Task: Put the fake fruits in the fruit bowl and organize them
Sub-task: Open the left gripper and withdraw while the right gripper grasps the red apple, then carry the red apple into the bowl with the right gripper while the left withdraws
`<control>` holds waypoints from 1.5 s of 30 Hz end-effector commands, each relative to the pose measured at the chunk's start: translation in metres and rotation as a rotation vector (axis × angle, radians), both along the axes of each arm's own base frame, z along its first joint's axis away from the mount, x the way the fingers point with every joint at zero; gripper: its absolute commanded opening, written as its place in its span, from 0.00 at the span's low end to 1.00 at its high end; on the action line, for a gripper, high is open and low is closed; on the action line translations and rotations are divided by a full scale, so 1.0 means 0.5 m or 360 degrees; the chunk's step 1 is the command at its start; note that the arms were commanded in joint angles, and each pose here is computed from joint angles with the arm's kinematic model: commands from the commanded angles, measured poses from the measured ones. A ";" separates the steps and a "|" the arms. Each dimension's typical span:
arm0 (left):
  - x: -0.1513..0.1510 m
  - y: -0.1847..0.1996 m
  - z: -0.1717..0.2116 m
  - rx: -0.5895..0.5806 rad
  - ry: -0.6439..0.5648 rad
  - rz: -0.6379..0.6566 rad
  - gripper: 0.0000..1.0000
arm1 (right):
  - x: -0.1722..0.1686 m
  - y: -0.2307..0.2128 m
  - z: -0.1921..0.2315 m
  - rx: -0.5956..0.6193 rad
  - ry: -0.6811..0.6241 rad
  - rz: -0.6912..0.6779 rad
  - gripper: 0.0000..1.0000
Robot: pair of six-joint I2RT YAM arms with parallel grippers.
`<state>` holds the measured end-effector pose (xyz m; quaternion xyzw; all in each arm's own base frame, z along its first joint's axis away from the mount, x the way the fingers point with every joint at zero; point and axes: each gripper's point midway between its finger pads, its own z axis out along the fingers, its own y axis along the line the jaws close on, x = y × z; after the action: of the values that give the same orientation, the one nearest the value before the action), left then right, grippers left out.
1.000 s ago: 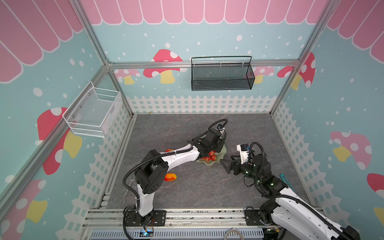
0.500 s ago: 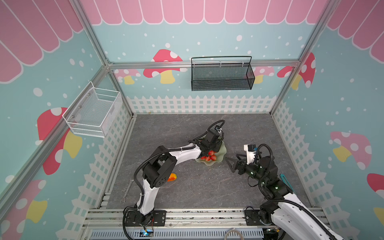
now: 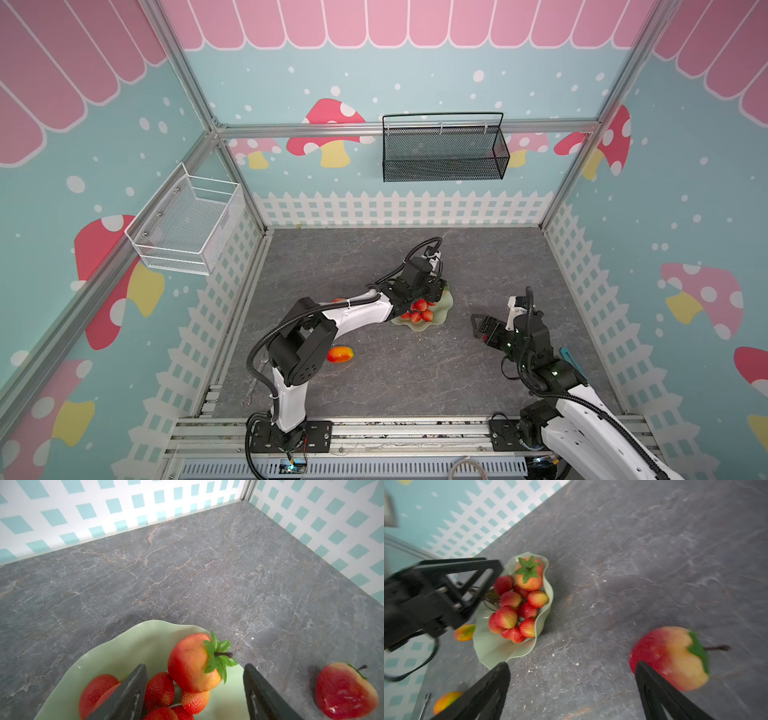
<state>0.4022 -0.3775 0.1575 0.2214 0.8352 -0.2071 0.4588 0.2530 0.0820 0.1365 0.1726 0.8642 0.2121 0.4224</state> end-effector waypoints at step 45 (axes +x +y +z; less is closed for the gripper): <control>-0.498 0.088 -0.008 -0.0100 -0.0114 -0.0675 0.99 | 0.025 -0.111 -0.181 0.0021 0.0816 -0.0827 0.75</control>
<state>0.1525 -0.3333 0.1463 0.3960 0.7509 -0.3081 0.4295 0.2574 0.0279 0.0404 0.4297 0.8742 0.0512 0.2205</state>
